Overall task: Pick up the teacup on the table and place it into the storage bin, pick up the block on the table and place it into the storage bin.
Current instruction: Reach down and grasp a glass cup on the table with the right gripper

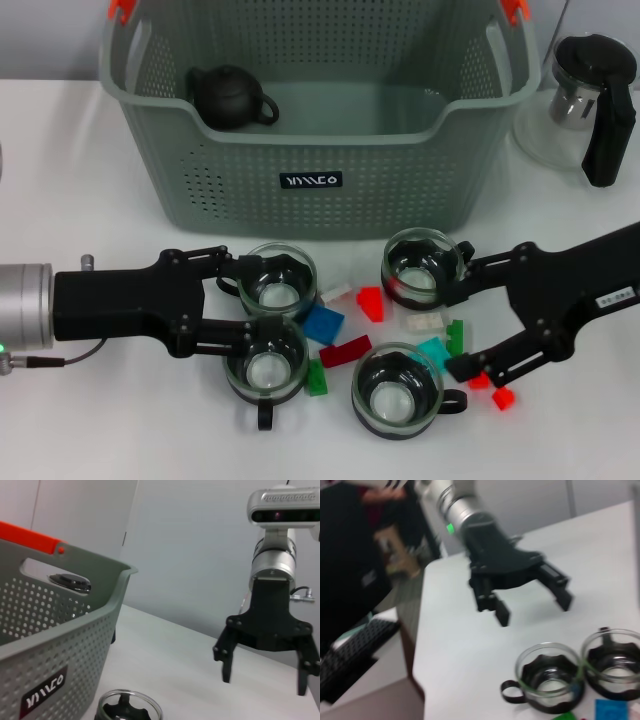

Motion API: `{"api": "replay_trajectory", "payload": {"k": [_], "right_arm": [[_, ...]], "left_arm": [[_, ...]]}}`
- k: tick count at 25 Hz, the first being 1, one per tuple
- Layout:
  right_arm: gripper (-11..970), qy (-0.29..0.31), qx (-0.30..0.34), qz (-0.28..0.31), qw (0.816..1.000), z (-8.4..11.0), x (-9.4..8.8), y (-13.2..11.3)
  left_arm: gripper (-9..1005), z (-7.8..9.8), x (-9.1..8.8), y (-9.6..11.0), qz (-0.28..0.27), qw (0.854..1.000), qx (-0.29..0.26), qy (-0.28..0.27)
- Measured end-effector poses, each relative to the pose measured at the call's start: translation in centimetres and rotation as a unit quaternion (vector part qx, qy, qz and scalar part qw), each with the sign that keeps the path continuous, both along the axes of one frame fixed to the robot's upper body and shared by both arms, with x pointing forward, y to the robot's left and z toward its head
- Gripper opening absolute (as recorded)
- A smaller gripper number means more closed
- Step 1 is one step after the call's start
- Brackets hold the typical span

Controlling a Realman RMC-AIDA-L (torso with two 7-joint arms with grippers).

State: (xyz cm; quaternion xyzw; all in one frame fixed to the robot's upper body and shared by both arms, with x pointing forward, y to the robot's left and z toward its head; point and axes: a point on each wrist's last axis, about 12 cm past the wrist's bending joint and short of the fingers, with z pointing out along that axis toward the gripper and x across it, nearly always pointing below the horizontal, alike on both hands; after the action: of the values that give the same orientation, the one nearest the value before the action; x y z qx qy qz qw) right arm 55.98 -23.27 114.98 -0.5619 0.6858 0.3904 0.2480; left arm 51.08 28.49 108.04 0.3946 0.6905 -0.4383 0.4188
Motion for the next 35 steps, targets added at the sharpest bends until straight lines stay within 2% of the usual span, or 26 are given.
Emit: {"api": "replay_trajectory", "payload": {"k": [8, 16, 26, 35], "right_arm": [[900, -0.011, -0.064, 0.072, 0.995, 1.8, 0.2, 4.5], [876, -0.018, -0.140, 0.116, 0.983, 1.9, 0.4, 7.9], [863, -0.033, -0.194, 0.132, 0.972, 0.7, 0.0, 10.4], [861, -0.042, -0.208, 0.141, 0.967, 0.6, -0.2, 11.0]], "left_arm": [[875, -0.1, 0.0, 0.1, 0.006, 1.000, -0.001, 0.001], [875, -0.4, -0.1, 0.3, 0.018, 1.000, 0.002, 0.003], [876, -0.6, -0.1, 0.2, 0.023, 1.000, 0.002, 0.005], [876, -0.8, -0.3, 0.3, 0.031, 0.999, 0.005, 0.007]]}}
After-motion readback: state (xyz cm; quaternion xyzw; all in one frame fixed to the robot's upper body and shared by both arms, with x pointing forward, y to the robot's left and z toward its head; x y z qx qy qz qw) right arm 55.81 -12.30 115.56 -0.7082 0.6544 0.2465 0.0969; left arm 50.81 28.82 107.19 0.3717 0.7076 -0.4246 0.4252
